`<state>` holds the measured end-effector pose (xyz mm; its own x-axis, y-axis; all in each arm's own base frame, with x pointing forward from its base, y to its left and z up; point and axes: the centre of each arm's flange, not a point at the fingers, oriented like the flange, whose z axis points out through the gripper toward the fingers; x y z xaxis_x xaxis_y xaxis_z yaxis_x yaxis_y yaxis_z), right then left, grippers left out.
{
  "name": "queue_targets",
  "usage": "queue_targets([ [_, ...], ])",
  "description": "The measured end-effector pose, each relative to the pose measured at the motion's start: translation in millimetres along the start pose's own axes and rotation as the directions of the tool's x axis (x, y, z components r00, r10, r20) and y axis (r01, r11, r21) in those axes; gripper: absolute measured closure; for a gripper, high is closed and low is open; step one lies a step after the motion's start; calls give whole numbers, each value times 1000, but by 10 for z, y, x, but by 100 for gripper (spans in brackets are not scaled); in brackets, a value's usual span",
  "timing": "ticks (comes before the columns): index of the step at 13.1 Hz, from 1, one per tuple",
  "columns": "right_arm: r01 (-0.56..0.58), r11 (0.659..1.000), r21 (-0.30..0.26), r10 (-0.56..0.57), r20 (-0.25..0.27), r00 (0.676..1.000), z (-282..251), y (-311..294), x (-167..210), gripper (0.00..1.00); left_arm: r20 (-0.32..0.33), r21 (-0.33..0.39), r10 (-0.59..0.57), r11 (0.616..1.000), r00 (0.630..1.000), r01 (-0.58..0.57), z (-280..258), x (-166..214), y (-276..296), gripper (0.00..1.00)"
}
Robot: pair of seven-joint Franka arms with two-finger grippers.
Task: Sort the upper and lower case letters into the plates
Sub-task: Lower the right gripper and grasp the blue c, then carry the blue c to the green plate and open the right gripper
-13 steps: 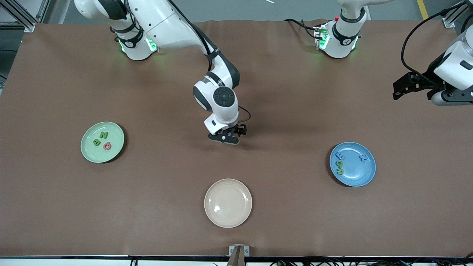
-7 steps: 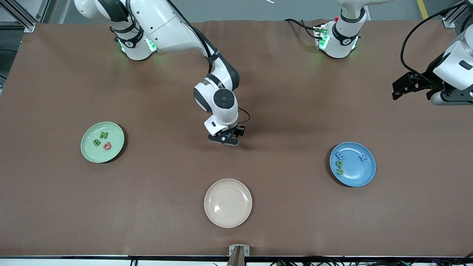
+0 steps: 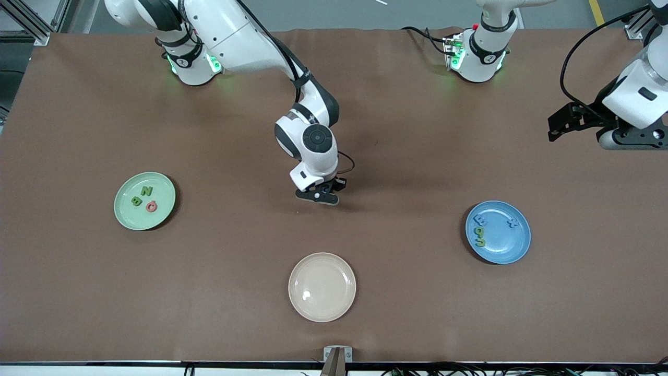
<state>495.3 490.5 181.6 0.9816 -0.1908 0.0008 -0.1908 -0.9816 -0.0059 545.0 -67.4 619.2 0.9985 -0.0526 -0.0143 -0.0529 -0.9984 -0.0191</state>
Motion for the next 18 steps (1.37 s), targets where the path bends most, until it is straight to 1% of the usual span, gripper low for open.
queue_targets([
  [3, 0, 1000, 0, 0, 0, 1000, -3, -1, 1, 66, 4, 0, 13, 1000, 1000, -13, 22, 6, 68, 0],
  [5, -1, 1000, -16, 1, 11, 1000, -75, -1, 16, 66, 13, -1, 14, 1000, 1000, -14, 67, 30, 71, 0],
  [7, 9, 999, -49, -8, 32, 999, -446, 23, 84, 66, 15, -2, 24, 1000, 1000, -24, 81, 37, 126, 0],
  [9, 50, 995, -82, -45, 69, 997, -1097, 212, 228, 66, 6, -2, 33, 999, 999, -33, 45, 36, 177, 0],
  [11, 93, 992, -91, -83, 101, 991, -1765, 627, 449, 66, -9, -3, 44, 999, 999, -44, -28, 32, 236, 0],
  [13, 140, 987, -79, -130, 119, 984, -2155, 1195, 643, 66, -17, -4, 64, 998, 998, -64, -66, 20, 350, 0],
  [15, 212, 975, -61, -202, 143, 969, -2287, 1905, 845, 66, -19, -4, 66, 998, 998, -66, -74, 19, 358, 0],
  [18, 301, 954, -21, -292, 186, 938, -2230, 3136, 1206, 66, -19, -4, 54, 999, 998, -54, -76, 28, 295, 0],
])
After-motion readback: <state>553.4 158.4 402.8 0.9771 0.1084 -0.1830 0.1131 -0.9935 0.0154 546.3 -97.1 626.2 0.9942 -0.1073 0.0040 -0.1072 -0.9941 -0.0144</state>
